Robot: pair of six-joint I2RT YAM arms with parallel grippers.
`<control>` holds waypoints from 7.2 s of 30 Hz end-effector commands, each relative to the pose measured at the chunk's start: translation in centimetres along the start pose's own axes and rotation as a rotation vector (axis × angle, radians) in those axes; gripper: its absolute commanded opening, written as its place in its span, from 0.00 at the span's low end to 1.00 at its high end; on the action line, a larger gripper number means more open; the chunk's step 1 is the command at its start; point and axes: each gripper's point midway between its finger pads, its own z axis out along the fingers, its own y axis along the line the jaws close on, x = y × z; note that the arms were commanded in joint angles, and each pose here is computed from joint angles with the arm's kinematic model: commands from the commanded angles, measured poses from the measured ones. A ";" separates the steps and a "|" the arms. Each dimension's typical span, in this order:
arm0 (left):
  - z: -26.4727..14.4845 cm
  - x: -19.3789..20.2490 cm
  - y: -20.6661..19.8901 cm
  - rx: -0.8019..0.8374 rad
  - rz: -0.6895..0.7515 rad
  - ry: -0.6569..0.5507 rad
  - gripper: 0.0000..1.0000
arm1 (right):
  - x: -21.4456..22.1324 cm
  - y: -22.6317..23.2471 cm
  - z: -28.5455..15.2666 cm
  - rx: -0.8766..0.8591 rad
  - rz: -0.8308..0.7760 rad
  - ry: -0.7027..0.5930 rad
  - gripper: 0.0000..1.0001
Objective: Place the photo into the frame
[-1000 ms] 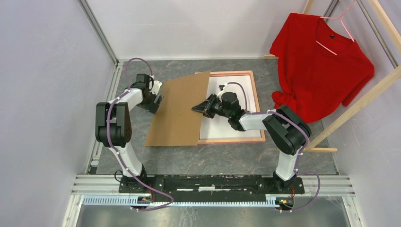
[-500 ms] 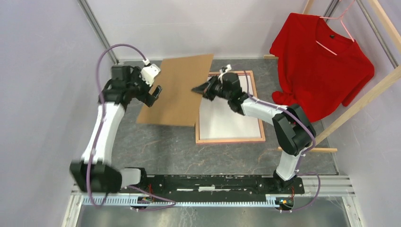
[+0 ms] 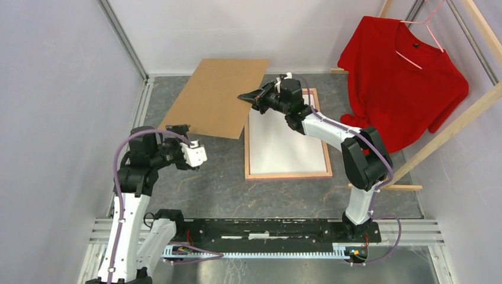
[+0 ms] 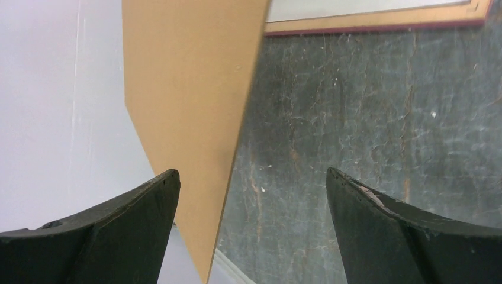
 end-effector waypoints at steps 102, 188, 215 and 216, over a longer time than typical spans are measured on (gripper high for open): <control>5.3 3.7 14.8 -0.324 -0.635 0.070 1.00 | -8.0 8.1 -14.2 -0.289 -0.636 0.128 0.00; 15.5 11.4 -2.6 0.147 -0.672 0.303 1.00 | -20.7 -13.1 -14.2 0.168 -0.309 0.061 0.00; 15.7 11.6 -3.1 0.161 -0.679 0.307 1.00 | -19.4 -13.7 -14.1 0.126 -0.330 0.013 0.00; 15.7 11.7 -3.0 0.159 -0.676 0.310 1.00 | -19.2 -13.8 -13.9 0.129 -0.332 0.018 0.00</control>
